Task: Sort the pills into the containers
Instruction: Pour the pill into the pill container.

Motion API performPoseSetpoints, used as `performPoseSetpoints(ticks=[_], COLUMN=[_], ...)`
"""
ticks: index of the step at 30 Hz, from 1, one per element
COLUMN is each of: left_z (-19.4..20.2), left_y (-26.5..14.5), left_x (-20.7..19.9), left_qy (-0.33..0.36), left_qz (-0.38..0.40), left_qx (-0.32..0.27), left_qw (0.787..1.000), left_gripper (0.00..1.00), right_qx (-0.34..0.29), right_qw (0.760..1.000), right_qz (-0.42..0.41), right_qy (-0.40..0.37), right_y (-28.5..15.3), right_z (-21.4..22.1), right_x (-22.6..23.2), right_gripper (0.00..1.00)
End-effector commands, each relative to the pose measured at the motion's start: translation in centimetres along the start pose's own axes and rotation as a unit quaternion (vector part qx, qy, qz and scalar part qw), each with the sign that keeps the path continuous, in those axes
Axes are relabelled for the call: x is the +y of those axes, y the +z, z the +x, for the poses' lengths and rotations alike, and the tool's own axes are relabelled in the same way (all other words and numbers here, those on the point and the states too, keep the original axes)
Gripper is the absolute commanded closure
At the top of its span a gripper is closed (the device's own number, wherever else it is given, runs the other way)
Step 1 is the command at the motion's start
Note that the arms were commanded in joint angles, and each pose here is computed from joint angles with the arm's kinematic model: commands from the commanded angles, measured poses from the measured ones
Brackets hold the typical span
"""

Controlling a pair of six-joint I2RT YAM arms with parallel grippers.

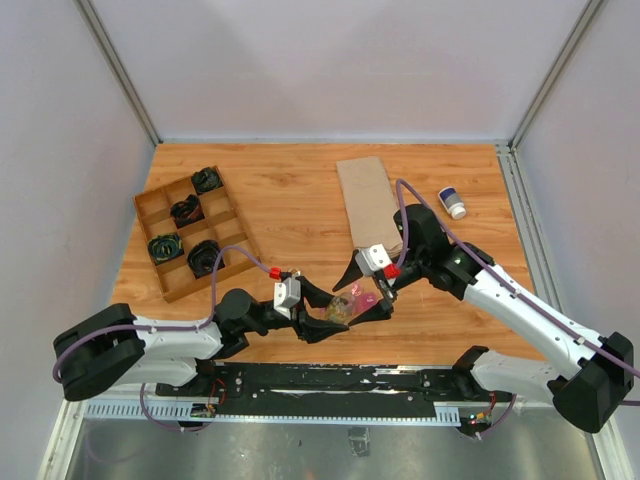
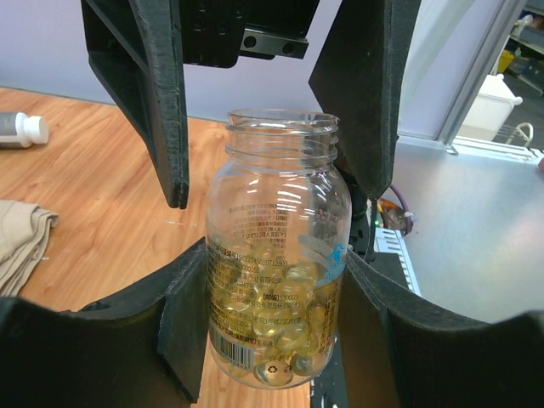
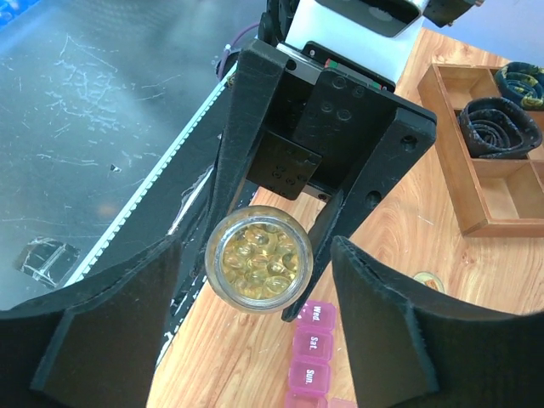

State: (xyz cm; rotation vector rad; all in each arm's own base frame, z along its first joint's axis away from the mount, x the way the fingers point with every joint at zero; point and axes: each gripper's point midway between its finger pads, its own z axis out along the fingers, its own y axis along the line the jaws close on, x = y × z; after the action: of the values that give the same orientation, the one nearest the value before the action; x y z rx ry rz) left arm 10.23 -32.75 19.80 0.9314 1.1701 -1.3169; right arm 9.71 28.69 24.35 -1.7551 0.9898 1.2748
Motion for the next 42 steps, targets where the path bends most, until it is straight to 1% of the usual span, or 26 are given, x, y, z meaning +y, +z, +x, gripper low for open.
performPoseSetpoints(ticks=[1,6,9,10,12,14,17,19,21,23,25,26,27,28,29,30,31,32,34,35,36,37,38,40,41,42], left_z=[-1.9,-1.6,-1.3,-1.2,-1.0,-0.9,-1.0,-1.6,-3.3,-6.9,-10.0,-10.8,-10.7,-9.4,-9.4,-9.3,-10.1,-11.8,-15.8,-17.2,-18.1,-18.1,-17.4,-14.6,-13.7,-13.5], left_y=[0.6,0.7,0.8,0.8,0.8,0.5,-0.3,-0.8,-1.5,-2.0,-2.1,-1.8,-1.0,0.0,0.7,0.4,0.0,-0.5,-2.4,-3.3,-3.6,-3.0,-1.7,1.1,1.8,1.6], left_x=[-0.3,-0.3,-0.3,-0.2,-0.1,0.3,0.7,1.1,1.5,0.3,0.4,1.1,2.5,4.9,6.8,7.5,7.1,5.9,3.2,2.3,1.8,2.3,3.3,4.2,3.9,3.5], left_qy=[0.007,0.001,-0.002,-0.002,-0.003,-0.007,-0.023,-0.047,-0.096,-0.113,-0.125,-0.117,-0.092,-0.052,0.029,0.091,0.104,0.095,0.036,0.012,0.002,-0.003,0.001,0.108,0.143,0.141], left_qz=[0.014,0.017,0.017,0.016,0.013,0.0,-0.02,-0.031,-0.033,0.013,0.034,0.027,-0.009,-0.084,-0.168,-0.211,-0.21,-0.18,-0.092,-0.053,-0.027,-0.027,-0.047,-0.117,-0.149,-0.153], left_qx=[-0.033,-0.028,-0.024,-0.023,-0.021,-0.021,-0.031,-0.043,-0.073,-0.126,-0.161,-0.162,-0.143,-0.096,-0.056,-0.033,-0.047,-0.092,-0.204,-0.237,-0.249,-0.236,-0.201,-0.103,-0.066,-0.059], left_qw=[0.999,0.999,1.0,1.0,1.0,1.0,0.999,0.997,0.992,0.985,0.978,0.979,0.985,0.99,0.984,0.973,0.971,0.975,0.974,0.97,0.968,0.971,0.978,0.982,0.976,0.976], left_gripper=[0.93,0.94,0.95,0.96,0.97,0.98,0.99,1.0,1.0,1.0,1.0,1.0,1.0,1.0,1.0,1.0,1.0,1.0,1.0,1.0,1.0,1.0,1.0,1.0,1.0,1.0], right_qx=[0.008,0.007,0.006,0.004,-0.003,-0.033,-0.083,-0.079,-0.044,-0.012,0.005,0.008,0.011,0.015,0.015,0.014,0.014,0.014,0.015,0.016,0.015,0.015,0.016,0.017,0.017,0.017], right_qw=[1.0,1.0,1.0,1.0,0.999,0.998,0.994,0.993,0.985,0.961,0.938,0.929,0.922,0.916,0.912,0.908,0.906,0.904,0.9,0.899,0.899,0.899,0.898,0.896,0.895,0.893], right_qz=[-0.007,-0.002,0.004,0.004,0.005,-0.009,-0.003,0.057,0.15,0.257,0.327,0.348,0.364,0.376,0.385,0.392,0.396,0.401,0.41,0.412,0.412,0.412,0.413,0.416,0.418,0.422], right_qy=[-0.001,0.012,0.019,0.023,0.035,0.053,0.072,0.066,0.072,0.099,0.115,0.124,0.131,0.138,0.143,0.146,0.147,0.147,0.146,0.147,0.149,0.151,0.154,0.156,0.156,0.155], right_y=[0.4,0.4,0.3,0.3,0.0,-1.2,-4.3,-6.7,-9.2,-12.5,-15.1,-16.0,-16.6,-17.1,-17.5,-17.8,-18.0,-18.2,-18.4,-18.4,-18.4,-18.4,-18.5,-18.6,-18.7,-18.9], right_z=[0.6,0.2,0.0,-0.2,-1.0,-2.7,-5.5,-5.8,-4.5,-2.5,-1.1,-0.4,0.1,0.7,0.9,1.1,1.2,1.3,1.6,1.8,1.9,2.0,2.1,2.3,2.3,2.3], right_x=[0.4,0.2,0.0,0.0,0.0,0.3,0.3,-1.0,-3.2,-6.0,-7.6,-8.1,-8.4,-8.7,-8.8,-8.9,-8.9,-8.9,-9.0,-9.1,-9.2,-9.2,-9.3,-9.3,-9.2,-9.1], right_gripper=[0.31,0.38,0.38,0.36,0.2,0.02,0.01,0.01,0.01,0.01,0.01,0.01,0.01,0.01,0.01,0.01,0.01,0.01,0.01,0.01,0.01,0.01,0.01,0.01,0.01,0.01])
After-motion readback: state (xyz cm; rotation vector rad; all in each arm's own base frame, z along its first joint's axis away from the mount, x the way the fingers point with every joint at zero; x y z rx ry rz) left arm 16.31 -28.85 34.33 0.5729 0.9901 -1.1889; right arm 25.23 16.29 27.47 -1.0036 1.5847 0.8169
